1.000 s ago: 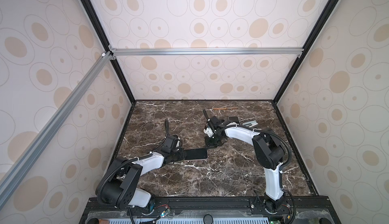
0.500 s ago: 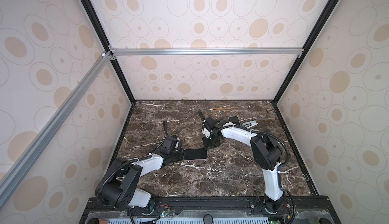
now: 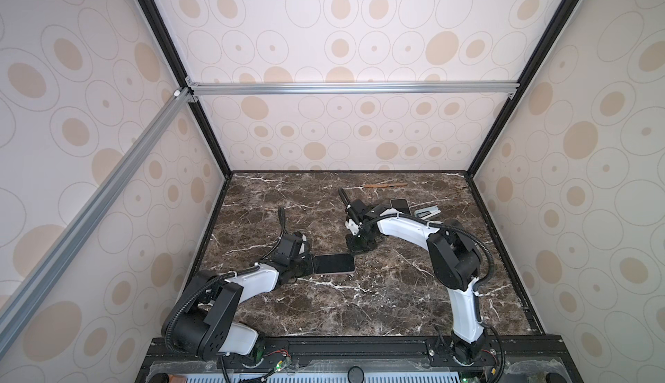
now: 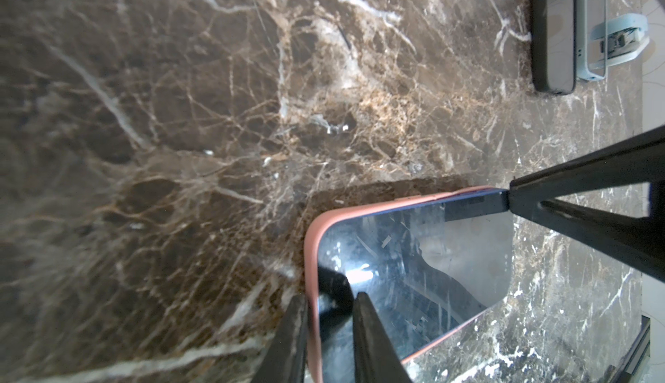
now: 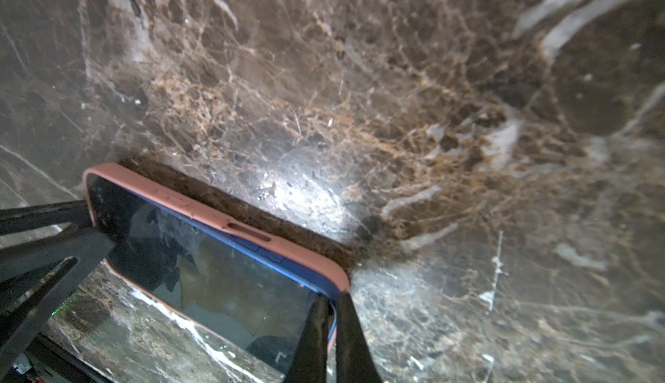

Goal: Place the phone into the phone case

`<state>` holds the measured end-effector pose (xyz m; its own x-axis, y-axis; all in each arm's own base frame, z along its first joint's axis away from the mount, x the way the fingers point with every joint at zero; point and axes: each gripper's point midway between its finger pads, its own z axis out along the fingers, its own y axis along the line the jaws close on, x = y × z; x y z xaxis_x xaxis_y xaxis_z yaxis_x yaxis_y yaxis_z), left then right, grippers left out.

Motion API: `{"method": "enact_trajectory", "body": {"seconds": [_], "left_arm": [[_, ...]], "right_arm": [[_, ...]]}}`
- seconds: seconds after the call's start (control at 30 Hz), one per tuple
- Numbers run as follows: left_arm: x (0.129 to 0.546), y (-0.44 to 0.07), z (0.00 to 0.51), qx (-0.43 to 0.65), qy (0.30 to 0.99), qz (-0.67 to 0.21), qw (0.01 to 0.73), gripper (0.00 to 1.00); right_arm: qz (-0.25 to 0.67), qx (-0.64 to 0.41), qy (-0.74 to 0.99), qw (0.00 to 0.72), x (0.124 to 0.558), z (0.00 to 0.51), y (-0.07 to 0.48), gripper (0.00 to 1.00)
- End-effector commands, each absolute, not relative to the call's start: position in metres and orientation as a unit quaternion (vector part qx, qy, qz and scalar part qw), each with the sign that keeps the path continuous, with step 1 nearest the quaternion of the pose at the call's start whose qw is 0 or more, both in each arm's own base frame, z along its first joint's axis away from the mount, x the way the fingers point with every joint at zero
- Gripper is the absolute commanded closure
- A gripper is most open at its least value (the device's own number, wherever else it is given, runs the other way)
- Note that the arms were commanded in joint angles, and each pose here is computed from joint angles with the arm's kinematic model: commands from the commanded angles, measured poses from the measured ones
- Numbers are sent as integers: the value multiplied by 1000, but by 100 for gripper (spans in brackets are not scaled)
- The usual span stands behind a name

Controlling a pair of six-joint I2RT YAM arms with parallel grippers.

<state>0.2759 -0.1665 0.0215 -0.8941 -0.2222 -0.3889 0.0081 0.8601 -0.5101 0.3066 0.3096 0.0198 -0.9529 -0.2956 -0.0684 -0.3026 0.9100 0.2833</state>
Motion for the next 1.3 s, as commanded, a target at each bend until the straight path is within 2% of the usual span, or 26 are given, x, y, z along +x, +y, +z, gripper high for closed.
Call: {"method": "enact_trajectory", "body": {"seconds": [0.0,0.47,0.93,1.1,1.27], "left_arm": [[258,-157,8,-80,949,-240,190,79],[253,-156,-4,-86,950,-240,178,81],[251,-158,-8,-91,951,-245,166,81],[249,-157,-8,-97,950,-246,165,81],[259,-158,7,-101,943,-253,192,81]], "right_arm": [[68,-131,975,-168,215,-64,272,91],[69,-87,976,-186,202,-99,266,92],[23,-101,969,-222,183,-126,257,92],[-11,-114,974,-193,194,-117,250,92],[-41,-180,977,-111,219,-74,267,91]]}}
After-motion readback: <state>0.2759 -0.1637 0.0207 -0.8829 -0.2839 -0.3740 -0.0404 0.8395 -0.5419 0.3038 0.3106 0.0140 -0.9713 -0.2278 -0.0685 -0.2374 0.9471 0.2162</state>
